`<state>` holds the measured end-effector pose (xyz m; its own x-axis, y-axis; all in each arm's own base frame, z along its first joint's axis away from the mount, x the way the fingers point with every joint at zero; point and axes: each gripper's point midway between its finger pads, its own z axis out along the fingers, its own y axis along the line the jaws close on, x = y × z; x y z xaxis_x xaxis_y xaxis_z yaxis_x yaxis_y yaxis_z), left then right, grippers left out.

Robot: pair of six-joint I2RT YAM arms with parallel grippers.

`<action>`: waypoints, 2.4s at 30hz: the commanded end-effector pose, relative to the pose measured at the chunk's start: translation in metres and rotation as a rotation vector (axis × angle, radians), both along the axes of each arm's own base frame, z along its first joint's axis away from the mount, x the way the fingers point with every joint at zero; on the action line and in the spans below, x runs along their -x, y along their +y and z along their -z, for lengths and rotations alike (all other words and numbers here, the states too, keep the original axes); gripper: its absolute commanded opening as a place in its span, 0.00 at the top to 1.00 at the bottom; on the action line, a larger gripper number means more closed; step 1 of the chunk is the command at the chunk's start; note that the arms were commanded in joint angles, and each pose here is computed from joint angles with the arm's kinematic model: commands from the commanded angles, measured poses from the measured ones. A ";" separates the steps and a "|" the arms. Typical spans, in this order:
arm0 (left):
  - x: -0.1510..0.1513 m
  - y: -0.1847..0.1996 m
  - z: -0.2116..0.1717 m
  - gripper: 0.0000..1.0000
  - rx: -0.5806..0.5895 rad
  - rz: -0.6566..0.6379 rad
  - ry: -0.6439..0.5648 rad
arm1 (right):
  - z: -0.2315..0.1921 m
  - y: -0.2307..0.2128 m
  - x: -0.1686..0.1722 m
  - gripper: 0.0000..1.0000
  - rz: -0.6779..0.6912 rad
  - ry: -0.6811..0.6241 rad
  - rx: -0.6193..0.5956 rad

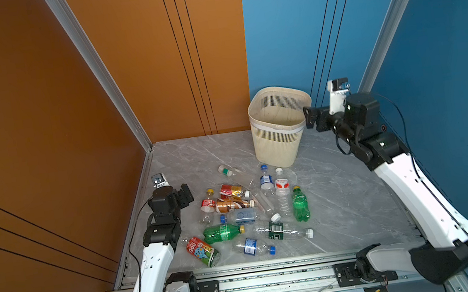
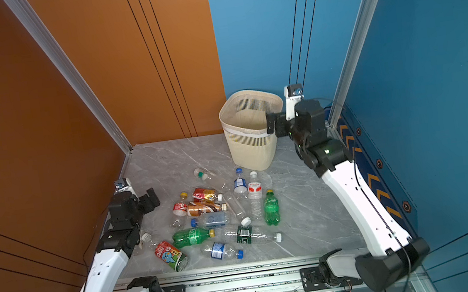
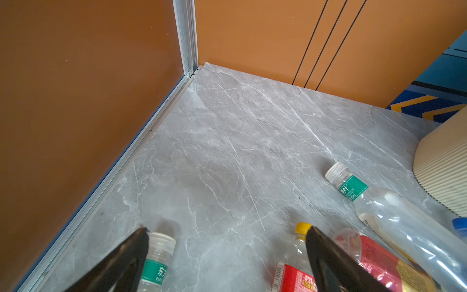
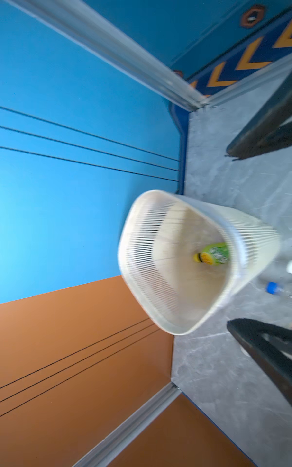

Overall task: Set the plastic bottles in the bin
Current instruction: 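Lower the left gripper onto the red Qoo bottle while the right gripper withdraws, then lift the red Qoo bottle with the left gripper over the wastebasket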

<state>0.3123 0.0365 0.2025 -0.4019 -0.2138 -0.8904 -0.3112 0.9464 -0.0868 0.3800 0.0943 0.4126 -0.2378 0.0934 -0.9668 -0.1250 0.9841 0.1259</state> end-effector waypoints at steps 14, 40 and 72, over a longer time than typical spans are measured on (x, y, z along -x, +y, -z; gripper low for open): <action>0.076 -0.033 0.017 0.04 0.417 -0.105 0.269 | 0.144 -0.016 0.031 0.00 0.127 0.301 -0.130; 0.162 -0.053 0.118 0.09 0.546 -0.302 0.700 | 0.168 -0.022 0.022 0.00 0.161 0.344 -0.128; 0.137 -0.074 0.130 0.46 0.806 -0.329 0.511 | 0.169 -0.031 0.020 0.00 0.186 0.332 -0.147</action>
<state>0.1650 -0.0328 0.0486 -0.5285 -0.8319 -0.1690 -0.7457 0.5501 -0.3759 0.3601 0.0677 0.2406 -0.5245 0.2732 -0.8064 0.1045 0.9606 0.2575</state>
